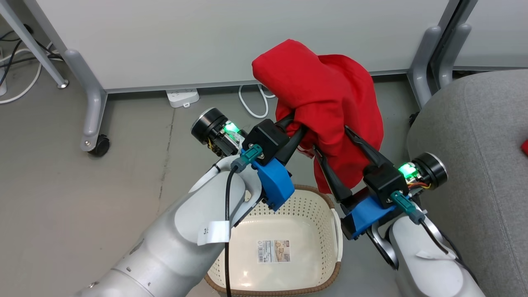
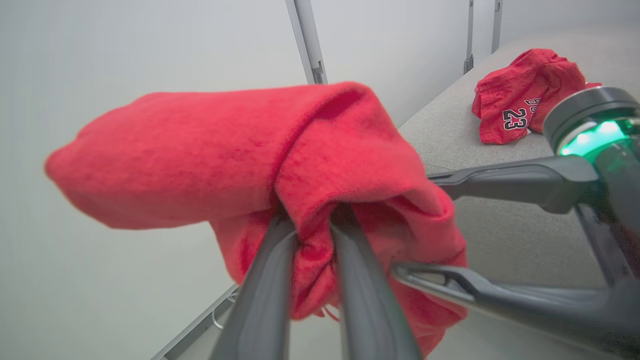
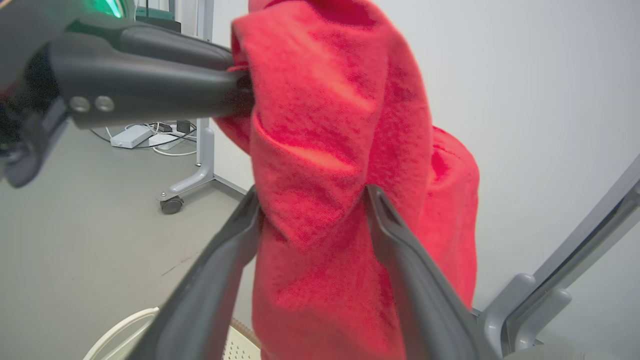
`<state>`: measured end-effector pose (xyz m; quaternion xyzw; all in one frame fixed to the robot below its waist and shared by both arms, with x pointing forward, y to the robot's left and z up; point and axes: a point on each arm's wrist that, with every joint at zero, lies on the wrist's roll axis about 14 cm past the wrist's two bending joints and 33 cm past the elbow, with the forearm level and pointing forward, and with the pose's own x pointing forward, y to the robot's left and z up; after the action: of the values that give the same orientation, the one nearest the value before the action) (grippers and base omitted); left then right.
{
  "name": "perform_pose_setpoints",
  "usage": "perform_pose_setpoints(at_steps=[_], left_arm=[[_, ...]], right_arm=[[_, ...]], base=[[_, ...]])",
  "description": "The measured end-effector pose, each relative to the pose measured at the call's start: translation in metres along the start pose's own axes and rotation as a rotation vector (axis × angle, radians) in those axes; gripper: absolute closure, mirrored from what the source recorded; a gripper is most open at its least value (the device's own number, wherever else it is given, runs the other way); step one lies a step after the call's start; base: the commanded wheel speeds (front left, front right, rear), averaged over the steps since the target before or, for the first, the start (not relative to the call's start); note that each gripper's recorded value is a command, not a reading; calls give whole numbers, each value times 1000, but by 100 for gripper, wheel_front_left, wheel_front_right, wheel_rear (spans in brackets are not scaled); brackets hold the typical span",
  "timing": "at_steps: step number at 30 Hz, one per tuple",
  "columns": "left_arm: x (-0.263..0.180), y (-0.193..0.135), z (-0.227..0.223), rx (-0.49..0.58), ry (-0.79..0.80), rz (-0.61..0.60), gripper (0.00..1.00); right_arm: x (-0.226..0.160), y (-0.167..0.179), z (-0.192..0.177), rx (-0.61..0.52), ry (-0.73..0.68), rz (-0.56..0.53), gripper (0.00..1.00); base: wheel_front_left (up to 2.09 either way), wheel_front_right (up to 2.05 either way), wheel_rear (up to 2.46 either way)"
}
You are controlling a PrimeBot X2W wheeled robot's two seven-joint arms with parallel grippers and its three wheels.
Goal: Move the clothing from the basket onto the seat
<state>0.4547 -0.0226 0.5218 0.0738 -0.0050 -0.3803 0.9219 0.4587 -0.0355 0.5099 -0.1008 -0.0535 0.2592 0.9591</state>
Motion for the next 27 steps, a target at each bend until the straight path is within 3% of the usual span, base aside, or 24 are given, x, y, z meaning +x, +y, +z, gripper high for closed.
perform_pose_setpoints(at_steps=[13, 14, 15, 16, 27], left_arm=[[6, -4, -4, -23, 0, -27, 100], [6, -5, -4, -24, 1, -28, 100], [6, -5, -4, -24, 1, -29, 100], [6, -5, -4, -25, 2, -30, 100], [8, -5, -4, -32, 1, -34, 100]], right_arm=[[23, -4, -6, -28, 20, 13, 0], [24, -5, -7, -24, 25, 12, 28], [24, -6, -8, -20, 28, 10, 75], [25, -6, -8, -15, 28, 10, 100], [27, -5, -10, 0, 31, 13, 100]], base=[[0, 0, 0], [0, 0, 0], [0, 0, 0], [0, 0, 0], [0, 0, 0]])
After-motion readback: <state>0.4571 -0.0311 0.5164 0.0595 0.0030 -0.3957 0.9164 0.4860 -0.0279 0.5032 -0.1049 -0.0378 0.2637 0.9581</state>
